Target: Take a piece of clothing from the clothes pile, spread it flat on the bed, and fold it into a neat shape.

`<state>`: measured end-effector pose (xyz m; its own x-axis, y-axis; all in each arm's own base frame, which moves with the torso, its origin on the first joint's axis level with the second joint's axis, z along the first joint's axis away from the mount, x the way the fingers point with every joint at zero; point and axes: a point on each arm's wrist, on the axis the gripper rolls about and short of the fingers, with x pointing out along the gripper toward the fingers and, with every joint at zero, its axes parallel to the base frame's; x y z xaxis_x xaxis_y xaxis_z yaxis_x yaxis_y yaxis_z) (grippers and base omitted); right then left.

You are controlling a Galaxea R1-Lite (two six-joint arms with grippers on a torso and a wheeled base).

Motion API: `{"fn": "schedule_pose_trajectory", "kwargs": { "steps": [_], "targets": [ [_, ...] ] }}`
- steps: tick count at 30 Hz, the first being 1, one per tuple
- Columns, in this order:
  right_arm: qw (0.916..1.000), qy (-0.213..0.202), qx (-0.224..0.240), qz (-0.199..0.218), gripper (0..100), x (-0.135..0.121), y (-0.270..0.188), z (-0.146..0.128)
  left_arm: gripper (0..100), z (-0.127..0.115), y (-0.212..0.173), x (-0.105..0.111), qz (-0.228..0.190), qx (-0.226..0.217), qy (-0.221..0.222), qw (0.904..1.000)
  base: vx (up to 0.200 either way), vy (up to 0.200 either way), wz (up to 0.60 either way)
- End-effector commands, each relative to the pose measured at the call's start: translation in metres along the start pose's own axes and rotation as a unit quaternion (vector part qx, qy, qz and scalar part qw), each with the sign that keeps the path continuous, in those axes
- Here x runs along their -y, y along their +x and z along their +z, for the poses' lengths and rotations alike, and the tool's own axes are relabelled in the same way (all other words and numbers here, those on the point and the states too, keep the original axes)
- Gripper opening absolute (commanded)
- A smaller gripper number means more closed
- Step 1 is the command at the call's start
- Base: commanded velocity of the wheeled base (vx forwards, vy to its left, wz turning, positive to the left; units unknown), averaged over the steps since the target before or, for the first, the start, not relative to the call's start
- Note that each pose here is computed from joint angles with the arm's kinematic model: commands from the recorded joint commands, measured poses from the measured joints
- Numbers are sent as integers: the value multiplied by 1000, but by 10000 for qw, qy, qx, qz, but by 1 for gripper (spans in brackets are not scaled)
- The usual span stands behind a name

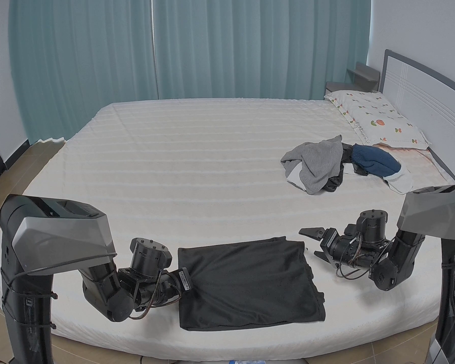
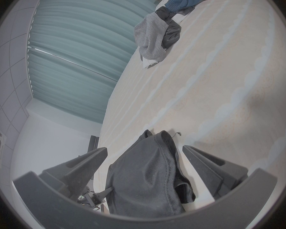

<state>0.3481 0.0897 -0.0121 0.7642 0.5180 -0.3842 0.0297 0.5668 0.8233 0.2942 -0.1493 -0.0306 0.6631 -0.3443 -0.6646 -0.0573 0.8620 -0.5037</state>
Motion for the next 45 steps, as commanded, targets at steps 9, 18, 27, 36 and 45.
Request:
{"fn": "schedule_pose_trajectory", "kwargs": {
  "steps": [9, 18, 27, 36, 45],
  "targets": [
    [9999, 45, 110, -30, 100, 1, -7, 7, 0, 1, -2, 2, 4, 65, -58, 10000, 0, 0, 0],
    [9999, 58, 89, -59, 100, 3, -7, 6, 0, 7, -14, 2, -3, 174, -175, 9997, 0, 156, 0],
    [9999, 68, 41, -91, 100, 3, -9, 3, 0, 6, -15, 2, 13, 168, -175, 9997, 0, 200, 0],
    [9999, 40, -79, -131, 100, 2, -9, -6, 0, 6, -15, 1, 54, 143, -165, 9997, 0, 200, 0],
    [9998, 18, -161, -142, 100, 1, -8, -12, 0, 3, -14, 0, 132, 142, -132, 9997, 0, 178, 0]
  ]
}}
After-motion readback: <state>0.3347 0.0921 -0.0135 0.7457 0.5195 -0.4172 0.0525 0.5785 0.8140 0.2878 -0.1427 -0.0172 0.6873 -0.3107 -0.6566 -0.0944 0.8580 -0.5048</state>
